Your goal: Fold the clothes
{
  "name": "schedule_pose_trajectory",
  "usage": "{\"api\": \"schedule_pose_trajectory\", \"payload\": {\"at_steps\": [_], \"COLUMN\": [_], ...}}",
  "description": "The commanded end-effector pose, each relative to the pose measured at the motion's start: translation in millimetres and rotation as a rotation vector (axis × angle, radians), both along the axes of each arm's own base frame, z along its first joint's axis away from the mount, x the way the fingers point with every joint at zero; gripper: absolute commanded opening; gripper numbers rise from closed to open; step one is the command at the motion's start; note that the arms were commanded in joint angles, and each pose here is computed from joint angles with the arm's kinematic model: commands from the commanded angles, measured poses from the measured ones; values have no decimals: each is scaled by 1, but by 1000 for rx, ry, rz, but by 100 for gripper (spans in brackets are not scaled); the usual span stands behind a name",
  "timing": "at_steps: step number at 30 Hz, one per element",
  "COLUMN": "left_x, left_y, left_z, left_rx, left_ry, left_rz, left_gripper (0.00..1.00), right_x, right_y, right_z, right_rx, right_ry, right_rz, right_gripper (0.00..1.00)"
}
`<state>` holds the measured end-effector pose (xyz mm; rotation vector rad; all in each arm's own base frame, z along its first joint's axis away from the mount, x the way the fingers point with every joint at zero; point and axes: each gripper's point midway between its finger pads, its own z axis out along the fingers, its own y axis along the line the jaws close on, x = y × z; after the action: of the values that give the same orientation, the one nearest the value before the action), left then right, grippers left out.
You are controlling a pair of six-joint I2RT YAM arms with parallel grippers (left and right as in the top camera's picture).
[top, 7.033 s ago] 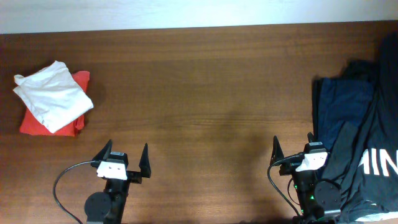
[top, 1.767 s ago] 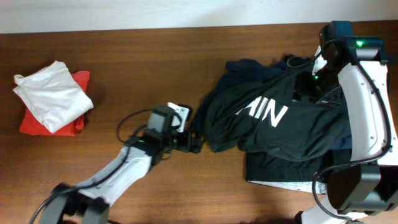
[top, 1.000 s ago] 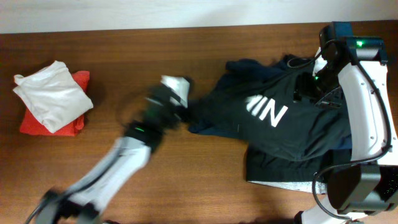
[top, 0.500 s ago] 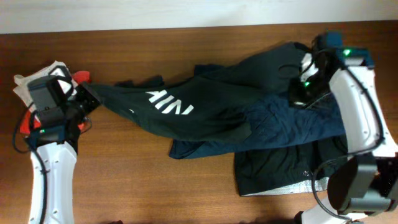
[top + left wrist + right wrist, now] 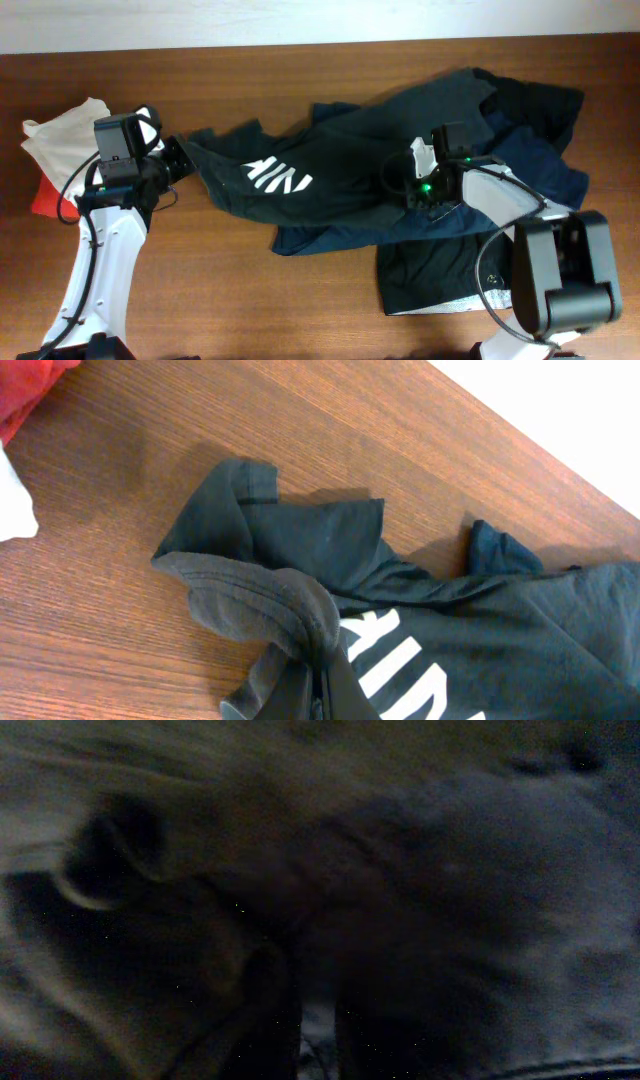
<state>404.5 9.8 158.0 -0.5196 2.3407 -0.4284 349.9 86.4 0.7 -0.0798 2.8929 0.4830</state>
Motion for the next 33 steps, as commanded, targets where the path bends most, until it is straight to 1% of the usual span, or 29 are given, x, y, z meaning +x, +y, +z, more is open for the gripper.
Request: {"api": "schedule_pose_trajectory", "payload": {"at_steps": [1, 3, 4, 6, 8, 9, 11, 12, 13, 14, 15, 16, 17, 18, 20, 21, 22, 23, 24, 25, 28, 29, 30, 31, 32, 33], "left_x": [0, -3, -3, -3, -2, -2, 1, 6, 9, 12, 13, 14, 14, 13, 13, 15, 21, 30, 45, 51, 64, 67, 71, 72, 66, 52], "left_y": [-1, -1, -1, 1, 9, 17, 24, 25, 25, 26, 26, 26, 30, 39, 44, 46, 48, 49, 55, 60, 86, 90, 85, 72, 55, 32], "left_z": [-1, -3, -4, -4, -5, -6, -3, 1, 5, 8, 9, 10, 10, 10, 11, 13, 21, 32, 57, 72, 116, 122, 121, 111, 91, 66], "left_rx": [15, 14, 13, 22, 80, 136, 165, 168, 170, 172, 173, 174, 192, 228, 246, 254, 263, 267, 283, 290, 307, 309, 291, 247, 180, 95], "left_ry": [4, 18, 21, 21, 17, 20, 5, -21, -40, -57, -65, -71, -68, -62, -63, -73, -113, -171, -287, -340, -444, -450, -437, -404, -331, -224], "left_rz": [-15, -14, -14, -7, -6, 8, 35, 37, 39, 40, 41, 42, 60, 96, 114, 124, 136, 143, 171, 192, 254, 261, 233, 169, 85, -3], "left_gripper": [0, 0, 1, 0, 0, 0, 0, 0, 0, 0, 0, 1, 1, 1, 1, 1, 0, 0, 0, 0, 0, 0, 2, 41, 80, 99], "right_x": [-37, -68, -78, -99, -114, -114, -113, -107, -87, -59, -30, -10, -1, 6, 14, 18, 22, 22, 16, 13, 5, 1, -2, -6, -10, -12], "right_y": [-96, -161, -186, -243, -296, -317, -331, -329, -316, -297, -271, -244, -222, -201, -179, -170, -163, -163, -169, -168, -154, -150, -142, -133, -126, -120], "right_z": [-57, -58, -51, -26, 7, 23, 39, 45, 51, 59, 75, 89, 95, 95, 94, 93, 90, 85, 79, 78, 77, 78, 78, 79, 79, 80], "right_rx": [-332, -409, -416, -374, -314, -270, -240, -214, -128, -21, 96, 167, 185, 182, 175, 159, 103, 35, -82, -110, -105, -95, -75, -58, -58, -61], "right_ry": [242, 374, 417, 495, 515, 490, 469, 458, 403, 314, 198, 120, 100, 106, 105, 100, 99, 113, 165, 183, 226, 243, 253, 265, 282, 287], "right_rz": [-330, -601, -702, -902, -1114, -1183, -1209, -1204, -1110, -966, -781, -618, -517, -459, -395, -364, -332, -324, -375, -379, -347, -334, -298, -254, -232, -197], "right_gripper": [17, 17, 15, 4, 4, 4, 4, 4, 4, 5, 8, 13, 15, 25, 28, 33, 38, 38, 38, 38, 38, 38, 38, 38, 38, 38]}}
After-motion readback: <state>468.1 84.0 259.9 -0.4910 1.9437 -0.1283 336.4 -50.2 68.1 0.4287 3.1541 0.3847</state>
